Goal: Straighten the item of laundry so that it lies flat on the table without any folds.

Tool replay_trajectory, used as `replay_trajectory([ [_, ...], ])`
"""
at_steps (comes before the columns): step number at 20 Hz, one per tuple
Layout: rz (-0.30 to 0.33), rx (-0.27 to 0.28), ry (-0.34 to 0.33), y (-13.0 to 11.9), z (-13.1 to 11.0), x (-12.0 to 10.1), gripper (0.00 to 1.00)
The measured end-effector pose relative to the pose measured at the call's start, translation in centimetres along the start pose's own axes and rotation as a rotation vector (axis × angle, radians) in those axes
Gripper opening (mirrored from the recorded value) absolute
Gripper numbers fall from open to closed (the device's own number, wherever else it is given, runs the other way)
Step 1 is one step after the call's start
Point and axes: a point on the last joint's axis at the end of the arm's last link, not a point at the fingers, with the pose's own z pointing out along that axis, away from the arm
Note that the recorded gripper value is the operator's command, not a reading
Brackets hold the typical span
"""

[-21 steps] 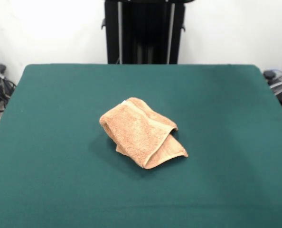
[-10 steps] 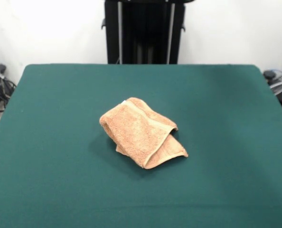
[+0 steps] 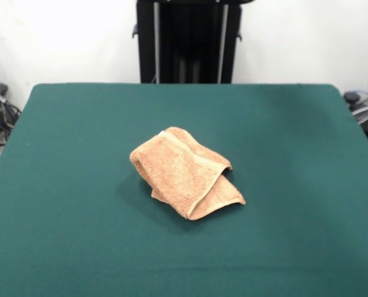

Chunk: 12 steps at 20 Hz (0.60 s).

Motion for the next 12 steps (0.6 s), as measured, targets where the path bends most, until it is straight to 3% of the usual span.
replay_trajectory([
  [5,0.003,-0.039,-0.003,-0.3,1.9,-2.1,1.0],
  [7,0.035,-0.071,0.027,-0.5,3.4,-2.9,1.0],
  [12,0.096,-0.117,0.08,0.4,4.1,-3.7,1.0],
])
